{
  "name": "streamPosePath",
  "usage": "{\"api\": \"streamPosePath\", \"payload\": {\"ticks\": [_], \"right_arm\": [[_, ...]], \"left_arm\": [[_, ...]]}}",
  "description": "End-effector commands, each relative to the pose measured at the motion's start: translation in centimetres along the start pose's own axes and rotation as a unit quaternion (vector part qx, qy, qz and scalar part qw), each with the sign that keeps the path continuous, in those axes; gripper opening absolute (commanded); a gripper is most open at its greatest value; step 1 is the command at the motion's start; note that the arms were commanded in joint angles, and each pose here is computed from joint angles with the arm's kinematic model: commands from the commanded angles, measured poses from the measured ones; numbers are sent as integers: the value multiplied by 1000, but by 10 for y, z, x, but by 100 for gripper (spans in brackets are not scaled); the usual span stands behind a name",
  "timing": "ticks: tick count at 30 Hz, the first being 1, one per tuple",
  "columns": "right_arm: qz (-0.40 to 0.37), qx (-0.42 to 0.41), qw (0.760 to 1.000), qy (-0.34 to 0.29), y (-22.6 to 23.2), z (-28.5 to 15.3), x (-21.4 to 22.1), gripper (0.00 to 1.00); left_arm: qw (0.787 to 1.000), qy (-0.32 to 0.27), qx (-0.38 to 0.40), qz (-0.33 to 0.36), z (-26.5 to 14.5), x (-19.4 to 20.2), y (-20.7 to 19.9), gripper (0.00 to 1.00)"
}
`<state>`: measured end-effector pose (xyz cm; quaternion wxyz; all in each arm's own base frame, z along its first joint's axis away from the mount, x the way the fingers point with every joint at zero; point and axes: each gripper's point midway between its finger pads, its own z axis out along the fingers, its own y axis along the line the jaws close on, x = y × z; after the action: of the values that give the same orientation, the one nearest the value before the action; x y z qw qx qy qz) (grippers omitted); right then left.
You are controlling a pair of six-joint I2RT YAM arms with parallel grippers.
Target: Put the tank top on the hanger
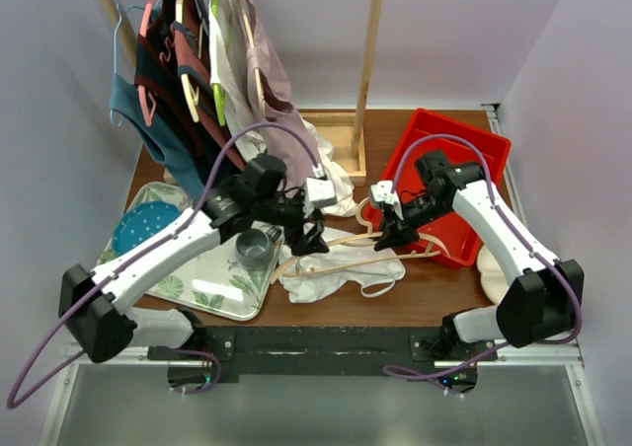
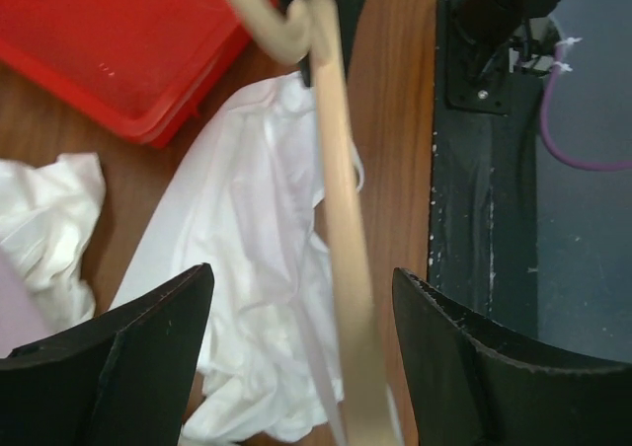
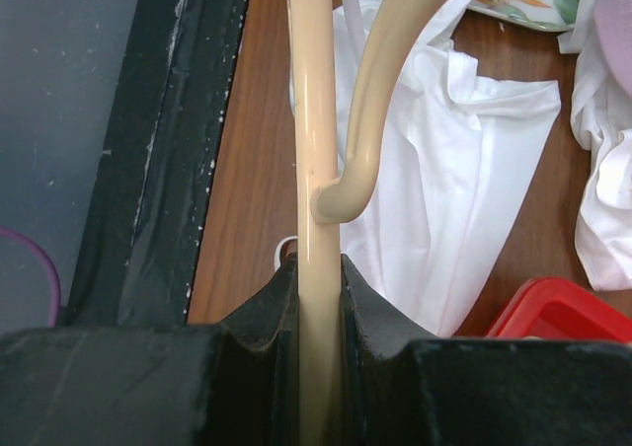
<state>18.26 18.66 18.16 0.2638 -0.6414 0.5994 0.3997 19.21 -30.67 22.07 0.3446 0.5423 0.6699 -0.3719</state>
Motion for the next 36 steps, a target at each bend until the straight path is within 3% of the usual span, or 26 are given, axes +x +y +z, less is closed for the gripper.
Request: {"api": "streamPosePath", "payload": {"ticks": [1, 5, 8, 9, 11, 12, 17, 20, 22, 25, 28, 32, 35, 36], "right_arm": [[-32, 3, 999, -18, -2, -4, -19, 0], [-33, 2, 999, -12, -2, -3, -17, 0], [-33, 3, 999, -12, -2, -3, -17, 0], [-34, 3, 999, -13, -2, -3, -17, 0], [-35, 2, 999, -16, -2, -2, -19, 0], [-33, 2, 999, -18, -3, -3, -20, 0], [-26, 15, 999, -21, -6, -5, -25, 6], [-6, 47, 999, -17, -16, -12, -32, 30], [32, 91, 995, -9, -30, -22, -34, 51], [67, 150, 986, -32, -47, -51, -45, 67], [102, 198, 974, -47, -54, -81, -51, 70], [78, 227, 971, -9, -37, -92, -38, 70], [66, 174, 982, 19, 2, -77, -17, 69], [9, 163, 986, 35, 12, -76, -12, 68]], "left_arm": [[999, -12, 38, 34, 20, -28, -19, 76], [999, 7, 41, 25, 29, -23, -19, 68], [999, 10, 47, 17, 31, -21, -21, 51], [999, 13, 52, 10, 33, -19, -22, 37], [998, 22, 59, 0, 34, -14, -25, 19], [998, 30, 61, -7, 36, -9, -25, 0], [998, 55, 12, -43, 29, 10, -17, 0], [996, 45, -36, -66, 15, 13, -10, 0], [994, 27, -63, -84, 3, 8, -7, 0], [989, 7, -94, -112, -10, 7, -1, 0], [985, 4, -110, -136, -18, 12, 3, 0], [984, -6, -111, -142, -22, 11, -2, 0], [981, -23, -127, -146, -30, 7, 0, 0], [979, -29, -133, -151, -31, 6, 1, 0]]}}
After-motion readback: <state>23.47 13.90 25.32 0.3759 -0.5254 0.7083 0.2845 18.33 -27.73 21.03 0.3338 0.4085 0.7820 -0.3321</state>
